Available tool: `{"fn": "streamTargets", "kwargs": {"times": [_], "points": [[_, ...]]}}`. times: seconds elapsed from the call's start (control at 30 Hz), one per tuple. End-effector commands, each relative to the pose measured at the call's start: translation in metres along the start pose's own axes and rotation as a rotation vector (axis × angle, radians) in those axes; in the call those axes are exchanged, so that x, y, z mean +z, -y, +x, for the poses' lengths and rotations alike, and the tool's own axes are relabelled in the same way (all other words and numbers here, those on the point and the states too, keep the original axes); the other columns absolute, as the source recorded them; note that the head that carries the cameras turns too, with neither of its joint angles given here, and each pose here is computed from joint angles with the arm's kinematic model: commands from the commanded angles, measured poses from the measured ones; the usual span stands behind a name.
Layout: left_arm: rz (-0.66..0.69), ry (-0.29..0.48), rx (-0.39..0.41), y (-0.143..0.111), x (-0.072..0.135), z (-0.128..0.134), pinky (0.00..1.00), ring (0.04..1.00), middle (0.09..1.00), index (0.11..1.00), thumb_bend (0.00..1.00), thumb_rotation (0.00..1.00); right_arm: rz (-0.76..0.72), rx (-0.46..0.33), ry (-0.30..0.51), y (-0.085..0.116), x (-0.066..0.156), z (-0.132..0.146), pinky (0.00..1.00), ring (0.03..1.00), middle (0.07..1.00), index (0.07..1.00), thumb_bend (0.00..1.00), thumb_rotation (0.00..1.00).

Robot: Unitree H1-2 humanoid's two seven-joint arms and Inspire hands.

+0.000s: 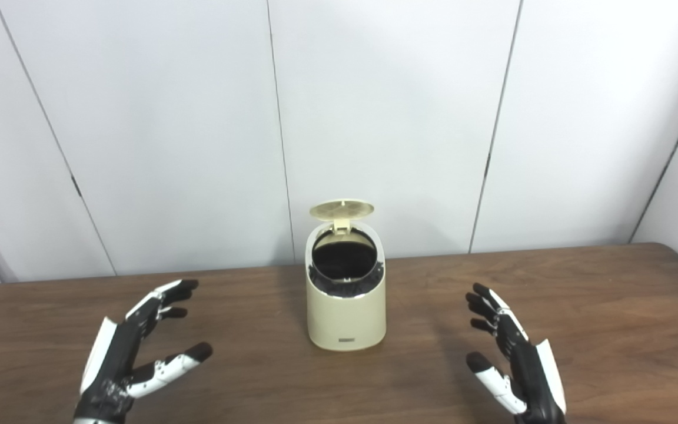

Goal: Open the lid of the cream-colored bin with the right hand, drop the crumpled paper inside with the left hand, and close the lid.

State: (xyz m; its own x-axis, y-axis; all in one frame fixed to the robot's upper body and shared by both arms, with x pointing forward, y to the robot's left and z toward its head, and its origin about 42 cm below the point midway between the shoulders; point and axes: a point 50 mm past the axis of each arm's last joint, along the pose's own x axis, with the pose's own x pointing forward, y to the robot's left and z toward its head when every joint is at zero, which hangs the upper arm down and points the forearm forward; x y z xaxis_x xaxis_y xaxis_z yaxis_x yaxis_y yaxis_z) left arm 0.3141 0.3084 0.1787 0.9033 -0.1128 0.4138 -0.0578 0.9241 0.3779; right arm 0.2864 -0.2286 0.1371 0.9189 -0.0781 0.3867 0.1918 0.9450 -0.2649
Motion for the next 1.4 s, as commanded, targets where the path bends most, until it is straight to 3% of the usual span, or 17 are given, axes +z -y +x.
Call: {"fn": "streamTargets", "kwargs": {"times": [0.0,0.5,1.0,1.37], "points": [[-0.010,0.074,0.035,-0.006,0.012,0.003,0.75,0.819,0.835,0.802,0.88,0.56,-0.004,0.013,-0.019,0.001,-0.010,-0.008,0.79,0.852,0.843,0.877,0.84,0.84],[-0.087,-0.018,0.074,0.003,-0.009,-0.029,0.78,0.840,0.840,0.799,0.86,0.58,-0.007,0.014,-0.022,0.005,-0.009,-0.008,0.80,0.856,0.844,0.878,0.83,0.85],[-0.127,-0.054,0.082,0.017,-0.024,-0.038,0.79,0.834,0.838,0.808,0.86,0.54,-0.012,0.013,-0.027,0.010,-0.010,-0.009,0.81,0.860,0.845,0.881,0.84,0.86],[-0.125,-0.052,0.077,0.021,-0.023,-0.038,0.79,0.851,0.845,0.808,0.84,0.53,0.000,-0.011,-0.030,0.016,-0.007,-0.006,0.83,0.867,0.846,0.890,0.86,0.88]]}}
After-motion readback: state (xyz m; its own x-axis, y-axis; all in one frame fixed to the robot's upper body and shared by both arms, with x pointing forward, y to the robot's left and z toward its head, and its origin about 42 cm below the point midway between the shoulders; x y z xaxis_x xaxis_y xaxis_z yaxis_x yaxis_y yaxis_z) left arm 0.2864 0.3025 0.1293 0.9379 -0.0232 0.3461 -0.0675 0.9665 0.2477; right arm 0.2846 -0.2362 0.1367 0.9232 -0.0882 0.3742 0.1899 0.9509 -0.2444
